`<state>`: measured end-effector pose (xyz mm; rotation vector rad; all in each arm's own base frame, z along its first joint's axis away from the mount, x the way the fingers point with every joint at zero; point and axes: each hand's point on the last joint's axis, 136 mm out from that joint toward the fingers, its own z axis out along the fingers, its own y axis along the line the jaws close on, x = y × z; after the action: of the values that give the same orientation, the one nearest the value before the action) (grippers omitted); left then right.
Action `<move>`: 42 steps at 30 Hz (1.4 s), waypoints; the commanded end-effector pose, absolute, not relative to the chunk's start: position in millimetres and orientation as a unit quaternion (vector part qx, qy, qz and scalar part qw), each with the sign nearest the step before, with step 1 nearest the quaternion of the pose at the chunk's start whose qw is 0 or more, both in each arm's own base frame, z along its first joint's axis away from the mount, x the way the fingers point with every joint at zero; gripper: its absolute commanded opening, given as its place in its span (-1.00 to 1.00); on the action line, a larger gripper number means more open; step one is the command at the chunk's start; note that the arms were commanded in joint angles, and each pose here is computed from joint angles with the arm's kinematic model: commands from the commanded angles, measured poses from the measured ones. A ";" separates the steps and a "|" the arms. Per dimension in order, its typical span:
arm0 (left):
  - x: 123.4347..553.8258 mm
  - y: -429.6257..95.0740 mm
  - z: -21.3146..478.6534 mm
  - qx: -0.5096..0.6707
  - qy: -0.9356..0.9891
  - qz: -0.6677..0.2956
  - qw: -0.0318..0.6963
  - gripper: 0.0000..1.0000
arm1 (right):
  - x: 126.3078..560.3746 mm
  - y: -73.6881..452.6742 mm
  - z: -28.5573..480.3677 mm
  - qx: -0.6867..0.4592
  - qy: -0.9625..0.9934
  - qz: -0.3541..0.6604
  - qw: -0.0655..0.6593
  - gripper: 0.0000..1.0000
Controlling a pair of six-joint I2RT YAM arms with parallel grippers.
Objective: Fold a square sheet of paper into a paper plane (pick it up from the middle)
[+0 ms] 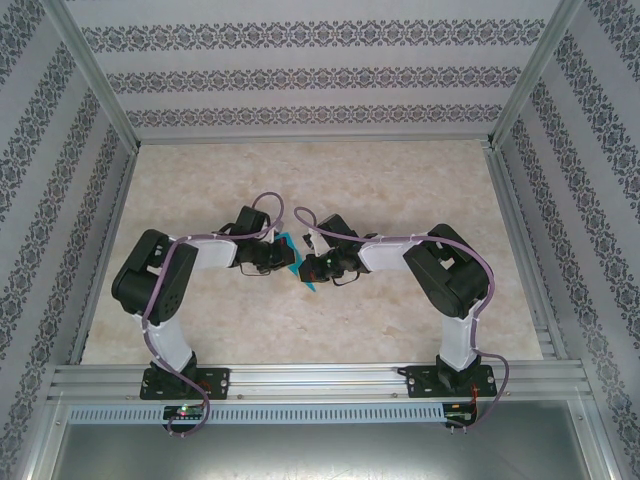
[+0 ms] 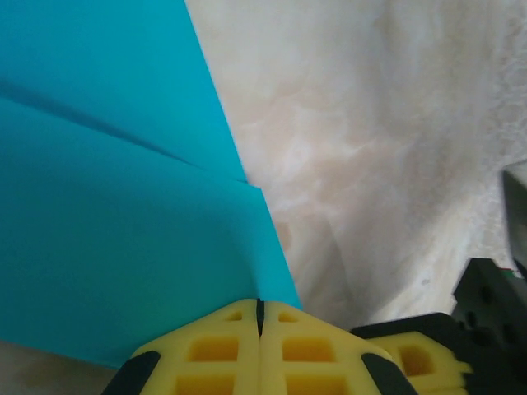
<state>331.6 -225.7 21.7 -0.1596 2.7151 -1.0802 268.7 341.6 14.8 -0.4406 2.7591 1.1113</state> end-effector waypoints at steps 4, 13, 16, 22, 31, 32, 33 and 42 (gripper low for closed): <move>340.3 -214.3 9.5 -0.049 0.936 -0.324 0.128 -0.99 | 221.9 290.4 -43.6 -0.104 0.957 0.269 -0.040 -1.00; 370.7 -158.2 -0.3 -0.098 0.937 -0.302 0.148 -0.99 | 204.2 270.9 -57.9 -0.098 0.963 0.241 -0.063 -1.00; 394.2 -137.4 7.3 -0.152 0.913 -0.335 0.177 -1.00 | 201.3 268.1 -59.6 -0.096 0.964 0.239 -0.068 -1.00; 421.8 -108.0 4.8 -0.183 0.908 -0.323 0.196 -1.00 | 203.1 269.6 -55.9 -0.093 0.963 0.246 -0.063 -1.00; 426.1 -102.8 66.1 -0.152 0.901 -0.320 0.250 -0.99 | 214.9 280.9 -41.8 -0.094 0.958 0.267 -0.045 -1.00; 423.9 -107.0 73.7 -0.148 0.898 -0.328 0.254 -0.99 | 216.8 283.1 -40.2 -0.094 0.957 0.271 -0.042 -1.00; 421.0 -112.1 81.8 -0.142 0.895 -0.335 0.260 -0.99 | 217.6 285.0 -39.1 -0.094 0.956 0.274 -0.041 -1.00; 374.9 -173.4 91.8 -0.072 0.893 -0.376 0.238 -1.00 | 223.7 292.6 -34.8 -0.093 0.954 0.283 -0.036 -1.00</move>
<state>390.6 -159.6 105.2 -0.2307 2.4028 -0.9979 259.0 332.8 14.7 -0.4187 2.7837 1.1237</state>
